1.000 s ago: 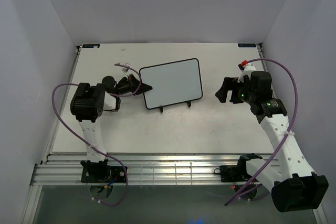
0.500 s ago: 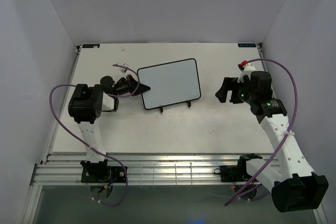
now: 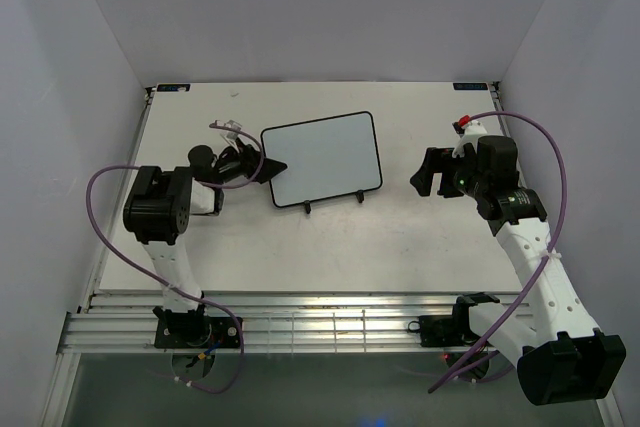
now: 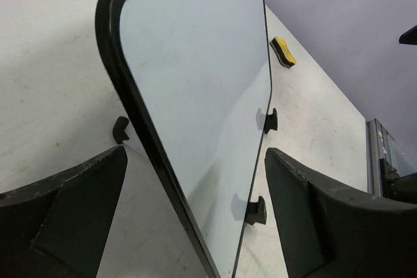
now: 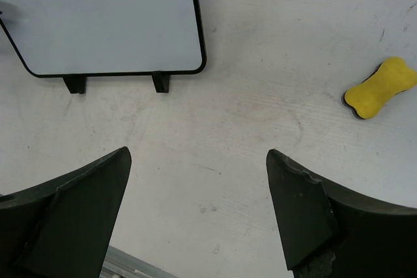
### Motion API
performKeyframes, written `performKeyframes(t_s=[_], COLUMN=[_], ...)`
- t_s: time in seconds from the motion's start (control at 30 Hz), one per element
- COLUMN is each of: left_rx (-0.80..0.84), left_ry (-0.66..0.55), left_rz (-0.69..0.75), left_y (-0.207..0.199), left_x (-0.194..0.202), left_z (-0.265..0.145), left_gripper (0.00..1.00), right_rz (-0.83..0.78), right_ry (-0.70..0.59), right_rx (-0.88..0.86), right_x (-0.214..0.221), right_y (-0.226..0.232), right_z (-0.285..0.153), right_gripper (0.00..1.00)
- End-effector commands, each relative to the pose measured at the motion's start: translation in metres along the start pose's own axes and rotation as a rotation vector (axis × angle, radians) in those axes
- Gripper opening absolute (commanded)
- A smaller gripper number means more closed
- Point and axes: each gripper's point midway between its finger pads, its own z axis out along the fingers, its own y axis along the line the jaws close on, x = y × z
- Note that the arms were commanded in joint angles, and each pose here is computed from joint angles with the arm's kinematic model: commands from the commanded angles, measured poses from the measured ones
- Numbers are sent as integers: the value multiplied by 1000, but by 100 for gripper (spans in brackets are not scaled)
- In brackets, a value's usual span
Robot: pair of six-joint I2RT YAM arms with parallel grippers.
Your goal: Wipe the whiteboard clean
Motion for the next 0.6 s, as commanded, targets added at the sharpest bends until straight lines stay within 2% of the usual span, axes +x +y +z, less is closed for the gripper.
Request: performKeyframes(t_s=[0.0, 0.1, 0.17, 0.33, 0.37, 0.43, 0.47, 0.57], left_rx=[-15, -43, -118, -449, -515, -593, -720, -906], left_ry=[-53, -88, -133, -284, -272, -311, -313, -337], left_rz=[90, 104, 112, 43, -1, -1, -35, -22], left_y=[-14, -20, -21, 3, 11, 6, 18, 12], left_x=[-23, -36, -50, -85, -83, -106, -111, -141], left_z=[-1, -5, -11, -43, -50, -63, -76, -106], left_gripper=[98, 98, 98, 98, 98, 98, 98, 98], right_rz=[-32, -31, -34, -42, -43, -46, -49, -46], right_ry=[-42, -39, -41, -61, -69, -81, -84, -83], right_rx=[-17, -17, -15, 35, 48, 84, 92, 111], right_x=[-8, -8, -9, -15, -17, -20, -22, -23], right_y=[4, 4, 4, -3, -5, -11, -11, -13], right_z=[-2, -1, -1, -3, -4, -6, -8, -10], right_gripper=[90, 90, 90, 90, 90, 90, 90, 90])
